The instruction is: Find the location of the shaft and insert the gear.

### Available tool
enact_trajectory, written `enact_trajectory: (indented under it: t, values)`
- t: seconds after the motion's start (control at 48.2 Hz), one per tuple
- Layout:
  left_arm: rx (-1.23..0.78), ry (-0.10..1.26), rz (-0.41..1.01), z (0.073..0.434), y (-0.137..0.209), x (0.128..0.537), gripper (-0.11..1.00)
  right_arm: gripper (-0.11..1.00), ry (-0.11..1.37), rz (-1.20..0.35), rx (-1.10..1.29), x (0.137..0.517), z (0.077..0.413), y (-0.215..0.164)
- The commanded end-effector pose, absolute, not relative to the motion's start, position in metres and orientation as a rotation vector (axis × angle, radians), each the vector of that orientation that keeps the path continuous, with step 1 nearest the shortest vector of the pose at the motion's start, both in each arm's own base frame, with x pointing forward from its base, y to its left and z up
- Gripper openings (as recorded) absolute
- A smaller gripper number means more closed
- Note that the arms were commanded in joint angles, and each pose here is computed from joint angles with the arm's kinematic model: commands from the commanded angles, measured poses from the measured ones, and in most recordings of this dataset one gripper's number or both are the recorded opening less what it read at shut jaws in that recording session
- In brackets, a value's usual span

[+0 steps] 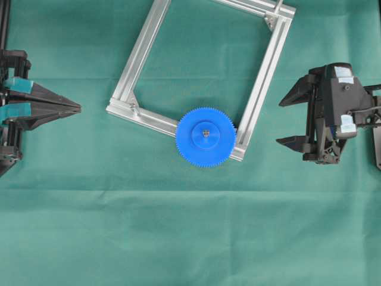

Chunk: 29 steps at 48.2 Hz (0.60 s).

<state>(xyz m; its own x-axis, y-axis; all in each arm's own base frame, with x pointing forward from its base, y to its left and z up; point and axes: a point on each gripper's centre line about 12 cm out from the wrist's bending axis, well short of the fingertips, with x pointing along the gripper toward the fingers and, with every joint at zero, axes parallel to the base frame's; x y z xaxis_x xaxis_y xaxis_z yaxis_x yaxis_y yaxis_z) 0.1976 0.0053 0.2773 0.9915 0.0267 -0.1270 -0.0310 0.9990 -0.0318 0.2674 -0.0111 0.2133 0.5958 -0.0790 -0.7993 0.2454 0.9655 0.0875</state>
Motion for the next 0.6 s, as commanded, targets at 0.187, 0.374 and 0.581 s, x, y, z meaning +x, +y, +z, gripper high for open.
enact_trajectory:
  t: [0.187, 0.374, 0.581]
  values:
    - [-0.037, 0.101, 0.030, 0.2879, 0.0056, 0.1997, -0.01, 0.88, 0.888, -0.183, 0.195, 0.2688, 0.2202, -0.0103]
    - [-0.038, 0.101, 0.031, 0.2879, 0.0056, 0.1997, -0.01, 0.88, 0.889, -0.185, 0.196, 0.2685, 0.2197, -0.0108]
    - [-0.037, 0.099, 0.030, 0.2881, 0.0056, 0.1998, -0.01, 0.88, 0.891, -0.183, 0.195, 0.2687, 0.2193, -0.0103]
